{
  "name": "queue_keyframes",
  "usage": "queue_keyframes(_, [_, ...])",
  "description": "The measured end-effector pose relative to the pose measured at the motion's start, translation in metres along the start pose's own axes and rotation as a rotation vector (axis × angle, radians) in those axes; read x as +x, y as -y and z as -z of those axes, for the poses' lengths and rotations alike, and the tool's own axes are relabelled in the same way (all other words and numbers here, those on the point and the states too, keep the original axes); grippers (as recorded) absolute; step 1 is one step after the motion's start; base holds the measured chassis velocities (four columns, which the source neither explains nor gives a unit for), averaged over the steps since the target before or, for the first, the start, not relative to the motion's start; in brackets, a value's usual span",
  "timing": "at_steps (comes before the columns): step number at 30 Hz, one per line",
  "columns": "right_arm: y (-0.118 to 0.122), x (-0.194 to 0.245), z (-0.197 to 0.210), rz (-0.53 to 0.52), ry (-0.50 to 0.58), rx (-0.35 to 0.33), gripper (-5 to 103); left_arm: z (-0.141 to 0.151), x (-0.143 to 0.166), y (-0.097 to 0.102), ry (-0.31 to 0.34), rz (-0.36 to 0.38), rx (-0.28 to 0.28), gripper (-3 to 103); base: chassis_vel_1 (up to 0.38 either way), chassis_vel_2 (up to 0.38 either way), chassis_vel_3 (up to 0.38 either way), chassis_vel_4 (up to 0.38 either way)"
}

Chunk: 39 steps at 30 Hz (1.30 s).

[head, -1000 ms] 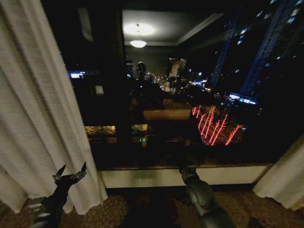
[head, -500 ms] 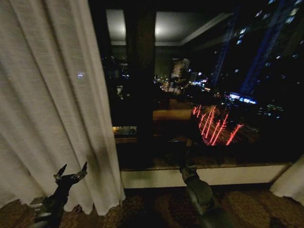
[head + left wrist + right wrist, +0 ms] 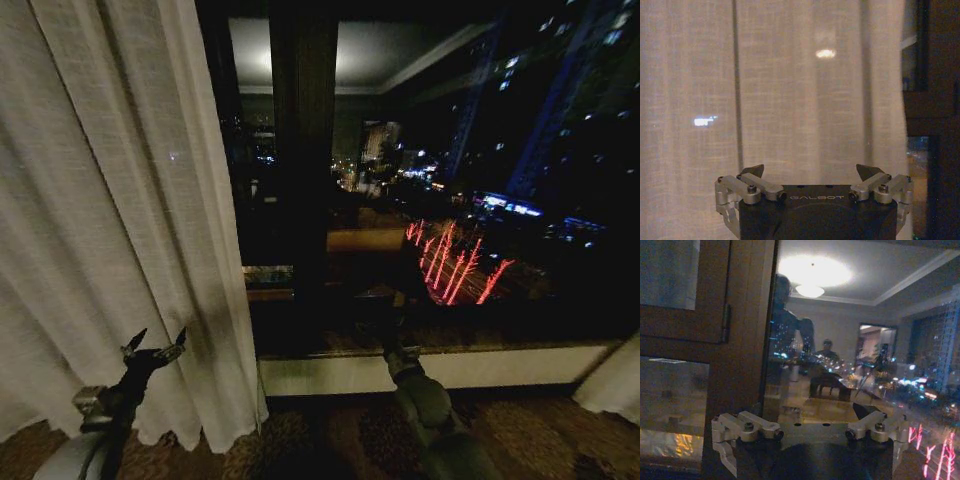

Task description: Open the curtains by pulling them apart, changing their state from closed to fully open.

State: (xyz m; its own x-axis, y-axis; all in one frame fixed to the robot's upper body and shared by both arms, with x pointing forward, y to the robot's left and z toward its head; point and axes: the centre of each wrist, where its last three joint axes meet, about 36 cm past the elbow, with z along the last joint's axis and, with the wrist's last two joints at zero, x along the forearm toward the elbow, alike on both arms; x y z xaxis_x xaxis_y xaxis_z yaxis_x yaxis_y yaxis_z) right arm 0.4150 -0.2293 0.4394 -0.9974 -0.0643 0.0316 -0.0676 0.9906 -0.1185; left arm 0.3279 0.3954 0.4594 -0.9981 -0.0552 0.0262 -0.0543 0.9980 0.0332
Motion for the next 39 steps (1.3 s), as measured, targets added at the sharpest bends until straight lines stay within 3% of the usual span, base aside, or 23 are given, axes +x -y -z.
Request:
queue_keyframes(6, [0.003, -0.006, -0.001, -0.011, 0.002, 0.0, 100, 0.003, -0.022, -0.012, -0.001, -0.006, -0.01, 100, 0.0, 0.0, 0.0, 0.0])
queue_keyframes(10, [0.002, -0.014, 0.003, -0.017, 0.014, -0.006, 100, 0.015, -0.053, -0.019, 0.005, -0.013, -0.026, 100, 0.0, 0.0, 0.0, 0.0])
queue_keyframes(18, [0.0, -0.025, 0.005, -0.014, 0.021, -0.006, 100, 0.021, -0.081, -0.021, 0.004, -0.024, -0.031, 100, 0.0, 0.0, 0.0, 0.0])
queue_keyframes(26, [0.009, -0.027, 0.003, -0.037, 0.014, 0.005, 100, 0.011, -0.125, 0.002, -0.03, -0.059, -0.008, 100, 0.0, 0.0, 0.0, 0.0])
queue_keyframes(31, [0.011, -0.03, 0.002, -0.042, 0.011, 0.007, 100, 0.009, -0.135, 0.011, -0.038, -0.069, 0.007, 101, 0.0, 0.0, 0.0, 0.0])
queue_keyframes(33, [0.011, -0.032, 0.001, -0.044, 0.008, 0.006, 100, 0.008, -0.137, 0.014, -0.041, -0.061, 0.013, 92, 0.0, 0.0, 0.0, 0.0])
queue_keyframes(35, [0.011, -0.032, 0.001, -0.044, 0.008, 0.006, 100, 0.007, -0.137, 0.014, -0.042, -0.057, 0.014, 92, 0.0, 0.0, 0.0, 0.0])
queue_keyframes(39, [0.009, -0.034, -0.001, -0.042, 0.002, 0.0, 100, 0.005, -0.134, 0.01, -0.05, -0.036, 0.014, 71, 0.0, 0.0, 0.0, 0.0])
